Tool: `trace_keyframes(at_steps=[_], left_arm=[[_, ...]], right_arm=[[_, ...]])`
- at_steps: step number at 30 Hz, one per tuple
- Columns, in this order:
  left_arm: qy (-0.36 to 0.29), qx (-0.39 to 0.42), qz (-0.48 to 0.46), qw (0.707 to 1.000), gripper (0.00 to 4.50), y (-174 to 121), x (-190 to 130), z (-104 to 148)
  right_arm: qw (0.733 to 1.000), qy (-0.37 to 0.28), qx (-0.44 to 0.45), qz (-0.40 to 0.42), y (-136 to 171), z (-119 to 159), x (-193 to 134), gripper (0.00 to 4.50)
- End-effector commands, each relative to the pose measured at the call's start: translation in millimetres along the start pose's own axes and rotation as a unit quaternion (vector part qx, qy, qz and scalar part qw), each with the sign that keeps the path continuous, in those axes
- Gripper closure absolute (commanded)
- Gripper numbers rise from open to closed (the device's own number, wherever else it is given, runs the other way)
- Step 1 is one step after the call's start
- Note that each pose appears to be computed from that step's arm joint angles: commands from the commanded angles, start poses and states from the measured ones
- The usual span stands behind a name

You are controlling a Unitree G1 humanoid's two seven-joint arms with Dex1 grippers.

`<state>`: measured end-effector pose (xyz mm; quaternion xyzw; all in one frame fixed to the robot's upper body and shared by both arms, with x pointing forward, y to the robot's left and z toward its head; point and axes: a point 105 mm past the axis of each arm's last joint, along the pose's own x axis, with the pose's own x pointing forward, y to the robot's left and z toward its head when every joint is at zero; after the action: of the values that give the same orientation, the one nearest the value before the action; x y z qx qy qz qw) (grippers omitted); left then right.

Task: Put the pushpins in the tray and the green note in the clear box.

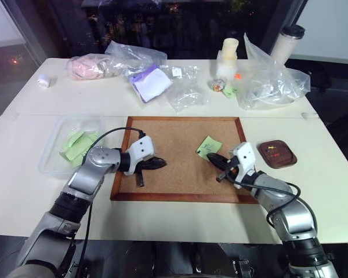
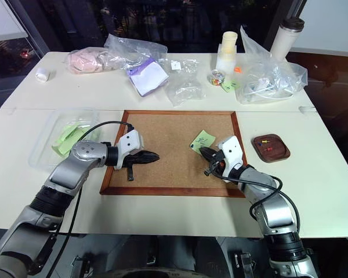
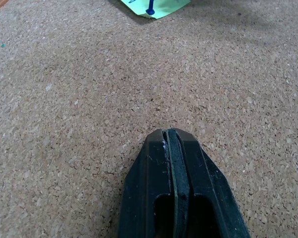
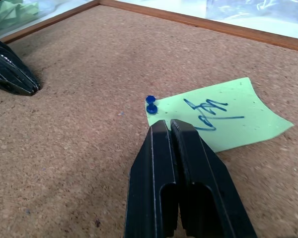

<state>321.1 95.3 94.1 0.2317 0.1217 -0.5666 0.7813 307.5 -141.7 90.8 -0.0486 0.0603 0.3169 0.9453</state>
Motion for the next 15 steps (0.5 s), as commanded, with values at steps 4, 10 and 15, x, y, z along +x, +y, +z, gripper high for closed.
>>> trace_keyframes(at_steps=[4, 10, 15], left_arm=[[0.05, -0.005, -0.014, 0.999, 4.5, -6.9, 0.7, -22.9], [0.055, -0.004, -0.018, 0.998, 4.5, -8.0, 0.0, -25.6], [0.049, -0.003, -0.018, 0.999, 4.5, -8.3, 1.5, -23.7]], right_arm=[[0.996, -0.081, -0.006, -0.036, -11.3, 47.4, -17.9, 4.46], [0.994, -0.1, 0.015, -0.043, -14.2, 60.3, -25.7, 4.46], [0.978, -0.084, 0.02, -0.189, -76.2, 49.8, -46.7, 4.46]])
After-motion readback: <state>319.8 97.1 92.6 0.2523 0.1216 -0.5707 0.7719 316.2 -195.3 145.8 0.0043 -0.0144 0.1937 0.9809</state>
